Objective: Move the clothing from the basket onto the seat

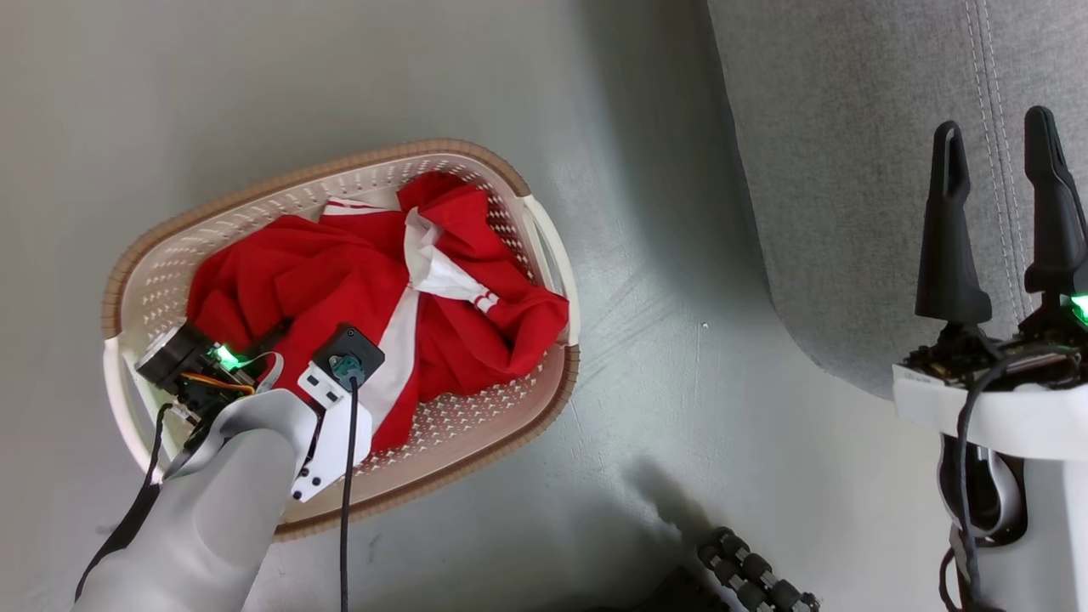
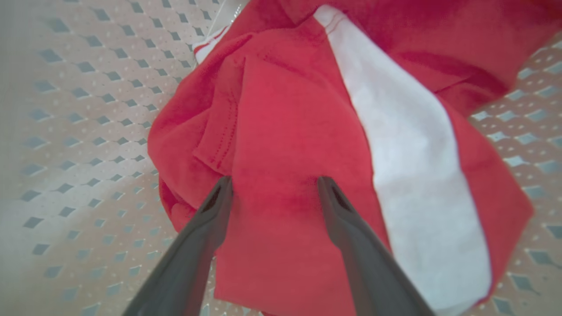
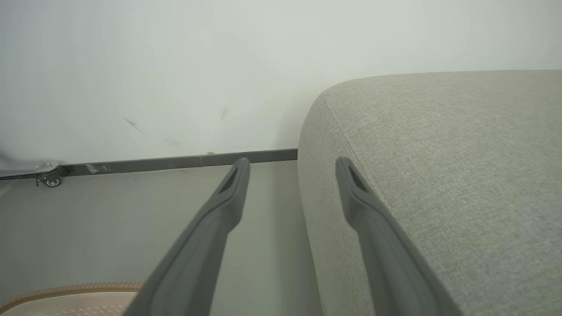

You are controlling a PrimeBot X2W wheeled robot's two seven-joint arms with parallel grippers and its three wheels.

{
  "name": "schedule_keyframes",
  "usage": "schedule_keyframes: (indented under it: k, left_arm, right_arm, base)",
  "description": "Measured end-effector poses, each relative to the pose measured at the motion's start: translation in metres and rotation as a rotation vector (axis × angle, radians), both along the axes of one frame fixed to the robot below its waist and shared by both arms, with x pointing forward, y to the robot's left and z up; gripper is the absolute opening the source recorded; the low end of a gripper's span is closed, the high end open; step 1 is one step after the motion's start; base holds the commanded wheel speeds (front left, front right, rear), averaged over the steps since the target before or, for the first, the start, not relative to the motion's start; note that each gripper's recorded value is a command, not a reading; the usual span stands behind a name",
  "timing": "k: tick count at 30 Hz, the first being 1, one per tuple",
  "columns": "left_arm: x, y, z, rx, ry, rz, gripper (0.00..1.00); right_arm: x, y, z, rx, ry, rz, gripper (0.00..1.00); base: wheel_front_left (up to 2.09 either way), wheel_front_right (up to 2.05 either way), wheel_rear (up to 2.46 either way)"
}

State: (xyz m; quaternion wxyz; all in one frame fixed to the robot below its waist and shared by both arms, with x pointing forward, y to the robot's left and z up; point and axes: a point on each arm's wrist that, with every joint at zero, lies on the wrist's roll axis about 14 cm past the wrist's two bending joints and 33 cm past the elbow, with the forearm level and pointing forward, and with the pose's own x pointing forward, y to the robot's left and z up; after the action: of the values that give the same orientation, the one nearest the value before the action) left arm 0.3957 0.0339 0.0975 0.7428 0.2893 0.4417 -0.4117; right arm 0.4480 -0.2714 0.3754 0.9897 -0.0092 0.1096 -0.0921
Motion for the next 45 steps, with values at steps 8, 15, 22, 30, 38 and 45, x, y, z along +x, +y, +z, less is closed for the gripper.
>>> schedule_keyframes:
  k: [8,15,22,30,38,45]
  left_arm:
    - [-0.004,-0.008,-0.008,0.005,0.026,-0.013,0.0]
    - [0.003,-0.019,0.001,-0.047,-0.01,-0.021,0.0]
    - [0.015,-0.02,0.013,-0.087,-0.067,-0.023,0.0]
    - [0.035,-0.013,0.034,-0.136,-0.158,0.049,0.0]
    - [0.059,-0.001,0.071,-0.221,-0.299,0.2,0.0]
    - [0.074,0.004,0.108,-0.277,-0.4,0.307,0.0]
  right_arm:
    - [0.003,-0.004,-0.005,0.005,-0.001,-0.009,1.0]
    - [0.005,-0.007,-0.005,0.013,-0.01,-0.018,1.0]
    - [0.008,-0.005,-0.003,0.025,-0.023,-0.016,1.0]
    - [0.01,-0.001,0.001,0.041,-0.039,-0.011,1.0]
    - [0.02,0.007,0.015,0.042,-0.08,0.019,1.0]
    - [0.028,0.016,0.033,0.024,-0.127,0.051,1.0]
  base:
    - [0.0,0.0,0.0]
    - [0.0,0.0,0.0]
    - [0.0,0.0,0.0]
    - [0.0,0.0,0.0]
    - [0.0,0.0,0.0]
    - [0.0,0.0,0.0]
